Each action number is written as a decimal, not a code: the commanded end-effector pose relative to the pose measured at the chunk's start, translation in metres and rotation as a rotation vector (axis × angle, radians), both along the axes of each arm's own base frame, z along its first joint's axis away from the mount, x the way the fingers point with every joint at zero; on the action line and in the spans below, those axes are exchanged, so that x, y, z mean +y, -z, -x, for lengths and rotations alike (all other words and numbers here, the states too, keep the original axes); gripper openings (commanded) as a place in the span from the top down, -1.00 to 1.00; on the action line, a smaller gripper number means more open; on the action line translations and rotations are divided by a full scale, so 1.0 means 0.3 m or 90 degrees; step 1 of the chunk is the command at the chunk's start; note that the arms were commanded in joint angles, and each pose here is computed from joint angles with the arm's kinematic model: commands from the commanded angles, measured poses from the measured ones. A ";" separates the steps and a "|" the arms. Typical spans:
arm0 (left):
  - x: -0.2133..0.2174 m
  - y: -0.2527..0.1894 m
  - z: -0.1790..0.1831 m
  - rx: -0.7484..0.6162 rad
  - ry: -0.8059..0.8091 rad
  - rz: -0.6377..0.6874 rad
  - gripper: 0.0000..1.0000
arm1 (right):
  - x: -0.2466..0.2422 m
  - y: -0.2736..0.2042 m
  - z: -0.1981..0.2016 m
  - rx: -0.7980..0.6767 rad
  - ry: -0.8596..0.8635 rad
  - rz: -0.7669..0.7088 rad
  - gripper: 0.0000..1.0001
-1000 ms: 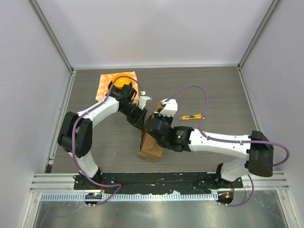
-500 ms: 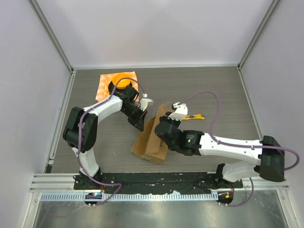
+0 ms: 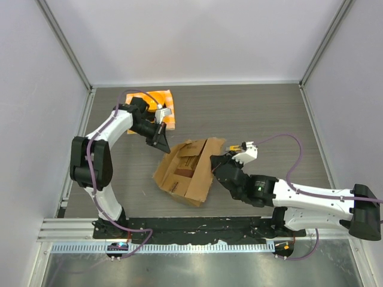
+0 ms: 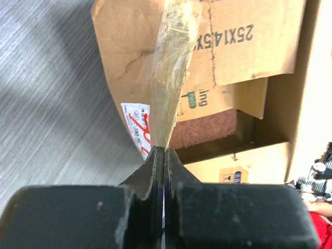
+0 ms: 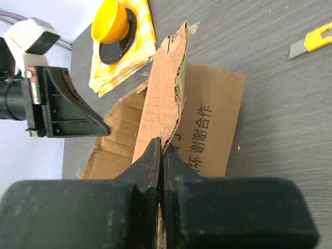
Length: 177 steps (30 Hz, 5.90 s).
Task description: Unpack the express box
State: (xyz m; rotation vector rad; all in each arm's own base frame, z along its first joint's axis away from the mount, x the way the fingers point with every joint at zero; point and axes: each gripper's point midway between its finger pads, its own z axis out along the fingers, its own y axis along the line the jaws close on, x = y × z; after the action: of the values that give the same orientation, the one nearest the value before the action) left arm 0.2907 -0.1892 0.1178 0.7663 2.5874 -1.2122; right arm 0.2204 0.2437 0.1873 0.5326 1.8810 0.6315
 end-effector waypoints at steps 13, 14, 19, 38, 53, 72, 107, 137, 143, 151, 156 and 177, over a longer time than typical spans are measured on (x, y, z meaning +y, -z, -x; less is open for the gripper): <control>0.287 0.090 -0.146 -0.126 -0.063 -0.191 0.70 | -0.140 0.268 0.065 0.042 -0.039 0.219 0.98; 0.266 0.065 -0.163 -0.141 -0.057 -0.188 0.59 | -0.099 0.240 0.053 0.035 -0.052 0.222 0.98; 0.101 0.004 -0.174 -0.199 -0.003 -0.190 0.37 | 0.076 0.165 0.024 0.015 -0.124 0.255 0.99; -0.030 0.022 -0.297 -0.239 -0.012 -0.197 0.32 | 0.290 0.151 0.003 0.023 -0.233 0.308 0.98; -0.163 0.058 -0.290 -0.256 0.045 -0.181 0.21 | 0.366 0.174 0.010 0.027 -0.288 0.296 0.99; -0.023 0.016 -0.295 -0.252 0.020 -0.191 1.00 | 0.211 0.219 0.049 0.049 -0.241 0.257 0.98; 0.345 0.021 -0.400 -0.209 -0.100 -0.211 1.00 | -0.116 0.556 0.222 0.173 -0.162 0.258 0.98; 0.053 -0.091 -0.211 -0.076 0.012 -0.004 1.00 | -0.196 0.159 0.225 0.054 -0.150 0.327 -0.68; -0.002 -0.144 -0.206 -0.121 0.012 -0.028 1.00 | -0.196 -0.307 0.139 -0.112 -0.139 0.347 -0.41; -0.059 -0.216 -0.203 -0.114 -0.093 0.049 1.00 | 0.268 -0.277 0.024 -0.042 -0.262 0.345 -0.04; -0.027 -0.192 -0.208 -0.075 -0.168 0.084 1.00 | 0.461 -0.047 0.070 0.061 -0.341 0.293 -0.05; 0.031 -0.156 -0.157 -0.057 -0.300 0.177 1.00 | 0.191 0.231 0.102 0.190 -0.252 0.412 -0.31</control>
State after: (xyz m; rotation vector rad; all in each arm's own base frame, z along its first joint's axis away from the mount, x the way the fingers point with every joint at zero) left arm 0.3291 -0.1793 0.1356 0.0900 2.4010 -1.2836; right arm 0.1809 0.3143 0.1026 -0.2601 2.3884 0.1619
